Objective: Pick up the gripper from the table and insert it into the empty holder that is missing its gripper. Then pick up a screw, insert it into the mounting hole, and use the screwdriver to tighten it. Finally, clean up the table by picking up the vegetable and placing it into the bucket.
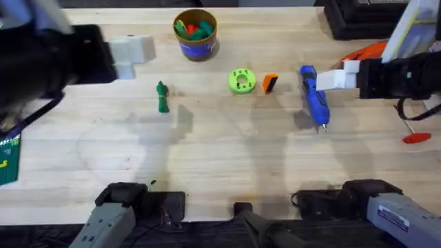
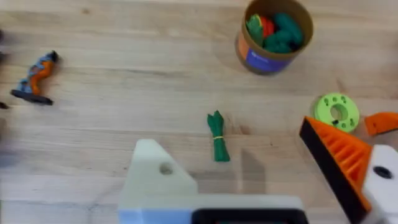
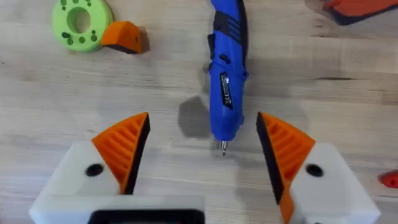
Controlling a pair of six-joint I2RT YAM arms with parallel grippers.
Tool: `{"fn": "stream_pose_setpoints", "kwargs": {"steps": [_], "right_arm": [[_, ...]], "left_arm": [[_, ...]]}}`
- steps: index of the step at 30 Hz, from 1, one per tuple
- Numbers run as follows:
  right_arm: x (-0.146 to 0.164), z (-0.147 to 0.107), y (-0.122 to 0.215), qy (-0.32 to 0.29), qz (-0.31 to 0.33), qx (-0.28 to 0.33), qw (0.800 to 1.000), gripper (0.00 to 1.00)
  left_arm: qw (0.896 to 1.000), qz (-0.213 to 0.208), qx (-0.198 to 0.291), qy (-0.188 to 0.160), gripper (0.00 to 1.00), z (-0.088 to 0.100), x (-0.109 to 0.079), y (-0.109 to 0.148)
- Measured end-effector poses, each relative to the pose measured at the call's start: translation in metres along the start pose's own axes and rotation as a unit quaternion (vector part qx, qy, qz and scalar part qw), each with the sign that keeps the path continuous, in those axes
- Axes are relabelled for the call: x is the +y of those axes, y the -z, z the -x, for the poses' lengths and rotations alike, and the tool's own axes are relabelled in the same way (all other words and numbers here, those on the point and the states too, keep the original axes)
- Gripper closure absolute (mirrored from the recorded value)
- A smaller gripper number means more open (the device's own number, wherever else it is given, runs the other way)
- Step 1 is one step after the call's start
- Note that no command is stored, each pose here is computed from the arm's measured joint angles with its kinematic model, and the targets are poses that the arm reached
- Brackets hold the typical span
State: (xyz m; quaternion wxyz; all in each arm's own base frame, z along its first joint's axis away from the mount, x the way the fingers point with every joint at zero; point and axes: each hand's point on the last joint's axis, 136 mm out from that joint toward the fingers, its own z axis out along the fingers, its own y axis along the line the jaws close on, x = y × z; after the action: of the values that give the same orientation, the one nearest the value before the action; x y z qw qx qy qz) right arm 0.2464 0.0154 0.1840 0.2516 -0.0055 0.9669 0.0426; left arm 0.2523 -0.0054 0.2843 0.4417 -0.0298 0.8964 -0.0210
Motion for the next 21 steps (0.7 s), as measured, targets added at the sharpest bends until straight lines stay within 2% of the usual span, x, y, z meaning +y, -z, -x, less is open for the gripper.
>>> {"fn": "stream_pose_setpoints", "kwargs": {"steps": [4,7,14,21], "right_arm": [[0.000,0.000,0.000,0.000,0.000,0.000,1.000,0.009],[0.000,0.000,0.000,0.000,0.000,0.000,1.000,0.009],[0.000,0.000,0.000,0.000,0.000,0.000,1.000,0.009],[0.000,0.000,0.000,0.000,0.000,0.000,1.000,0.011]], "left_arm": [[0.998,0.014,-0.056,0.011,0.015,0.004,0.010,0.023],[0.995,0.019,-0.096,0.015,0.015,0.001,0.014,0.028],[0.987,0.006,-0.162,0.014,0.016,-0.023,0.014,0.002],[0.962,-0.037,-0.271,0.003,0.015,-0.035,0.003,-0.016]]}}
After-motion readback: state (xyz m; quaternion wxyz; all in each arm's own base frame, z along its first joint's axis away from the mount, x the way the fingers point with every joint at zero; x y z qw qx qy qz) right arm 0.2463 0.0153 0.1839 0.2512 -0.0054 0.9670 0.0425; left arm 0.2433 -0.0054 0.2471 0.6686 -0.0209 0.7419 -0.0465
